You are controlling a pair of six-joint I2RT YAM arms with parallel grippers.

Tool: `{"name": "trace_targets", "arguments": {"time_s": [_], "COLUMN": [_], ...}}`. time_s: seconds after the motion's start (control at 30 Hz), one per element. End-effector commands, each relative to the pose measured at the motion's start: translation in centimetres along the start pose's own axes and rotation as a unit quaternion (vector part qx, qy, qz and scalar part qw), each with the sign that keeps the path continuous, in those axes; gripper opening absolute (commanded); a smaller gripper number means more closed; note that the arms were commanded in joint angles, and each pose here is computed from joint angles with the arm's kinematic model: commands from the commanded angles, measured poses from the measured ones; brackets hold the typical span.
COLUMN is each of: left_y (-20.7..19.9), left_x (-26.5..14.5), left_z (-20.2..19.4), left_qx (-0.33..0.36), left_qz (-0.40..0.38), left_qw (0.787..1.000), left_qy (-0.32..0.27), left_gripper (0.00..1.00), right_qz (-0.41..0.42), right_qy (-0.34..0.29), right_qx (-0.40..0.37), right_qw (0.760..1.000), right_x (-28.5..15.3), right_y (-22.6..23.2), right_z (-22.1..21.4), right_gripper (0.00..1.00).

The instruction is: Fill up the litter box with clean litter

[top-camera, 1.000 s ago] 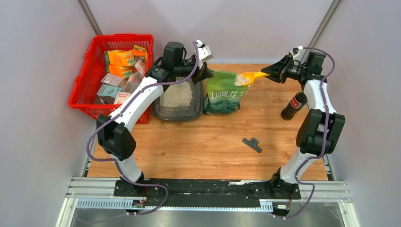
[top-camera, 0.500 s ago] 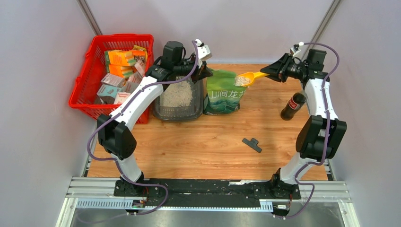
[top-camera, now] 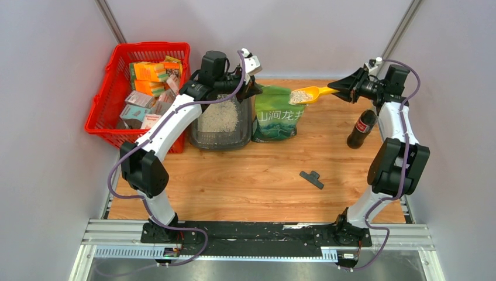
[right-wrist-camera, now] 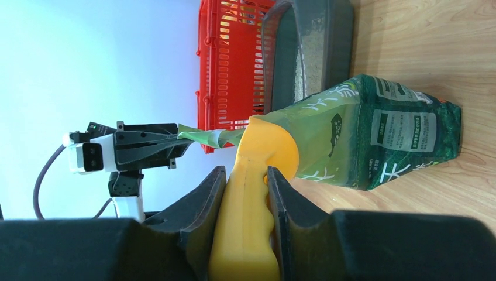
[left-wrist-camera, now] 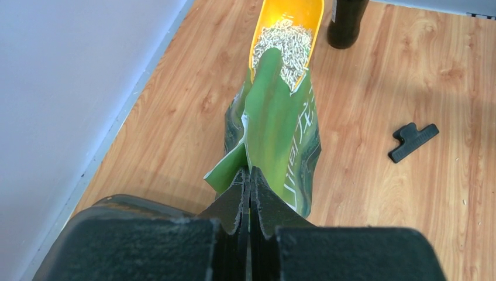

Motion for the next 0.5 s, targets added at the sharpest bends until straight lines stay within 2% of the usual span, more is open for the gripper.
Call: {"name": "trace_targets", "arguments": {"time_s": [0.0, 0.23, 0.47], "left_y": [0.5, 0.6, 0.8], "left_x": [-1.6, -1.7, -1.6], "left_z": [2.6, 2.4, 2.6], "left_qx": [0.041, 0.037, 0.038], "left_qz": [0.024, 0.027, 0.027], "left_qw": [0.998, 0.999, 0.999], "left_qy": [-0.03, -0.026, -0.028], "left_gripper": [0.0, 0.0, 0.0], "right_qz": [0.029, 0.035, 0.029], "right_qy": [-0.002, -0.003, -0.018], "right_qx": [-0.018, 0.015, 0.016], "right_qw": [0.999, 0.999, 0.999], "right_x": [-0.6, -0.4, -1.2], "right_y": [1.0, -0.3, -1.1], "right_z": [0.8, 0.2, 0.8], "right_gripper": [0.0, 0.0, 0.0]}}
Point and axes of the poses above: each gripper's point midway between its finger pads, its own x axis out along the fingers, its own y axis along the line the jaws close on, z = x × y, the point moved 9 cm from there along -x, back along the fingers, and after that the axes turned 15 degrees about -x, right-handed, at the moved point
